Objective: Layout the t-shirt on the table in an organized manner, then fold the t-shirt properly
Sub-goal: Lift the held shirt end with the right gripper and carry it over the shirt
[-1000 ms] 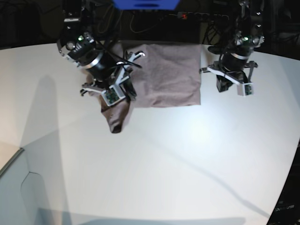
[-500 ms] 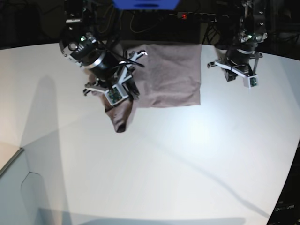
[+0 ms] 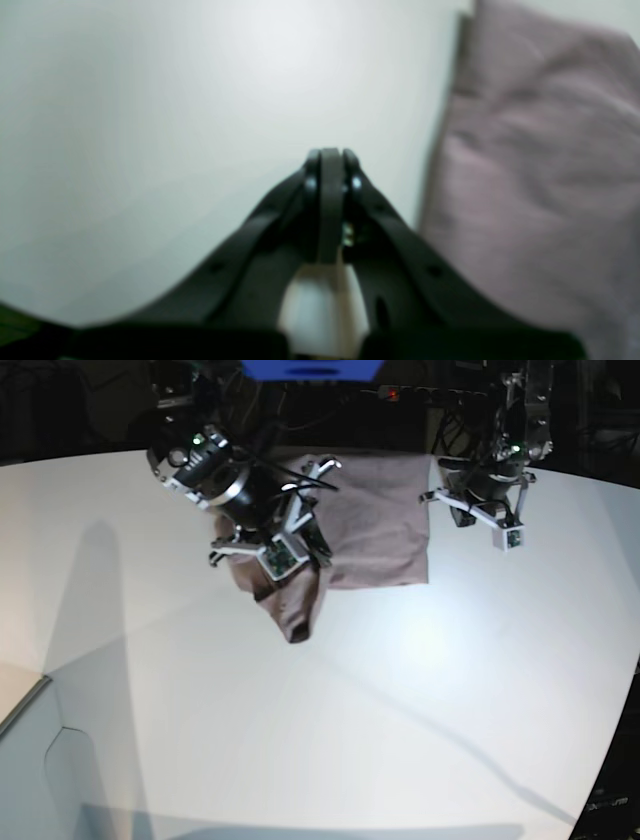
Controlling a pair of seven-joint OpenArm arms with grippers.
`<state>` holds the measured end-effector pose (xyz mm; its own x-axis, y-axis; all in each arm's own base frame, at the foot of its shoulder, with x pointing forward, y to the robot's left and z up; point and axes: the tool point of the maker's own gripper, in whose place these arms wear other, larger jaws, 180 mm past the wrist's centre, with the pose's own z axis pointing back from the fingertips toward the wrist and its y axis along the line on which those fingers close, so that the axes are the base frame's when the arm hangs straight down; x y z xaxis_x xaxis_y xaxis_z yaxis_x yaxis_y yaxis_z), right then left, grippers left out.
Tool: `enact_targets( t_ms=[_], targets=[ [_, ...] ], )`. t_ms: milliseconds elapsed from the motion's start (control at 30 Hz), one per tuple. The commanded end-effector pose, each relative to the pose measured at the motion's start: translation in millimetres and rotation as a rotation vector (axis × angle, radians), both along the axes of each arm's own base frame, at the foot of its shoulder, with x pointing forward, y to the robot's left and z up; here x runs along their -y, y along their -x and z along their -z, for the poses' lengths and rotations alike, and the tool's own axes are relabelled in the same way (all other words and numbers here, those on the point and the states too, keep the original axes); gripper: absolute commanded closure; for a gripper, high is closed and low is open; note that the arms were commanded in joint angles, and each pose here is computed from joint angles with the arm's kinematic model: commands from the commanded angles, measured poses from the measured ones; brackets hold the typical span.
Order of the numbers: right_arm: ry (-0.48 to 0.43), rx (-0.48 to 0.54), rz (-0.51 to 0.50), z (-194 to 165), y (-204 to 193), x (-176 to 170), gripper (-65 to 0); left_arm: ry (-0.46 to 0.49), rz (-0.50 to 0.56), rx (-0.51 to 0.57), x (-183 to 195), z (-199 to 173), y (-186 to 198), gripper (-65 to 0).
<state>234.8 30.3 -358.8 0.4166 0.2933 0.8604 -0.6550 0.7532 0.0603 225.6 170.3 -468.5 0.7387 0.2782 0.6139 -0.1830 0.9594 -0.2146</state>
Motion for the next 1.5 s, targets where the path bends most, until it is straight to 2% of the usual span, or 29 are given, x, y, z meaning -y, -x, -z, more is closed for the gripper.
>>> enact_targets(
  t_ms=[0, 333, 733, 1467],
  targets=[
    [-0.055, 0.049, -0.024, -17, -3, -12, 0.0, -0.004, -0.008, 0.033, -2, -8, -8, 0.0],
    [-0.100, 0.079, -0.158, -32, 9, -58, 0.0, 0.007, -0.010, 0.041, 2, -10, -13, 0.0],
    [-0.116, 0.031, -0.307, -16, 25, -103, 0.0, 0.006, -0.011, 0.041, 2, -9, -12, 0.0],
    [-0.076, -0.026, -0.335, 13, 15, -106, -1.0, 0.001, -0.010, 0.045, -1, -11, -12, 0.0]
  ],
)
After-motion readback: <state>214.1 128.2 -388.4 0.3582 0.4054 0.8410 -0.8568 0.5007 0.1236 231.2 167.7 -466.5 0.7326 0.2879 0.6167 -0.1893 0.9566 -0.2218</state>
